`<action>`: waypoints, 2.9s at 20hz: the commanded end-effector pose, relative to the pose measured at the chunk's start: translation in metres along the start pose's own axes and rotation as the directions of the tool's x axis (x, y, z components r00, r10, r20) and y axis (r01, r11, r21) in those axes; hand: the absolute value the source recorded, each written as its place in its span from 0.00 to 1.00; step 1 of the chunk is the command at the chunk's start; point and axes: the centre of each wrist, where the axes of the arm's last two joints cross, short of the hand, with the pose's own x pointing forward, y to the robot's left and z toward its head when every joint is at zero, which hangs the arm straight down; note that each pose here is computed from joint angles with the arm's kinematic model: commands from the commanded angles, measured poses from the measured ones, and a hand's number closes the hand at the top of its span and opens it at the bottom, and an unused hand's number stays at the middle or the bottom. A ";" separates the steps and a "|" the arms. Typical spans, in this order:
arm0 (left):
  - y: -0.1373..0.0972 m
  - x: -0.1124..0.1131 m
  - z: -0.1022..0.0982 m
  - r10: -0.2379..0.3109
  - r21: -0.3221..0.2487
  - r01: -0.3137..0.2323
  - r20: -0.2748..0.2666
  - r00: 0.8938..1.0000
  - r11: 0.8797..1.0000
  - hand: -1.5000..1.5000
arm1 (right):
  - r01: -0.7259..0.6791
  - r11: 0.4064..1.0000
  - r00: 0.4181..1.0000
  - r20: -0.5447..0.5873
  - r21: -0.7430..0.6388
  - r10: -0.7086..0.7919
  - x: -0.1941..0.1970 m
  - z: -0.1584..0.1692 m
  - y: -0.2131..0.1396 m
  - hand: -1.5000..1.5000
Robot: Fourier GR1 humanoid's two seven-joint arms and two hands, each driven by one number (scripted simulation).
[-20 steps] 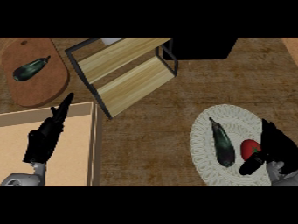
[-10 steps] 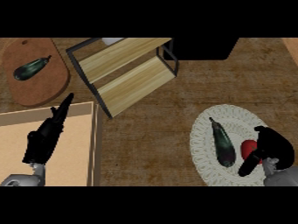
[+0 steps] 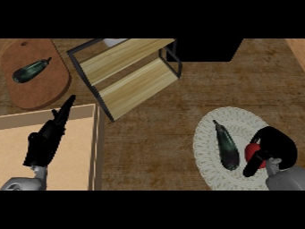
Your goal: Pick the tomato from the placemat and place it in the tiered shelf
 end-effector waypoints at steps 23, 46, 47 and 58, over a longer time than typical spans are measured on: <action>-0.017 -0.035 0.021 0.038 -0.038 -0.044 -0.144 0.989 0.998 0.50 | 0.288 0.933 0.493 0.869 -0.213 0.046 0.066 0.102 -0.160 1.00; -0.021 -0.021 0.009 0.043 -0.090 -0.053 -0.116 0.992 0.994 0.50 | 0.488 0.850 0.479 0.875 -0.196 -0.074 0.208 0.110 -0.259 1.00; -0.025 -0.015 -0.004 0.030 -0.099 -0.042 -0.116 0.993 0.994 0.50 | 0.499 0.843 0.470 0.880 -0.201 -0.069 0.209 0.110 -0.272 1.00; -0.031 -0.012 -0.007 0.004 -0.101 -0.014 -0.089 0.996 0.995 0.50 | 0.349 0.919 0.478 0.878 -0.184 -0.005 0.274 0.116 -0.220 1.00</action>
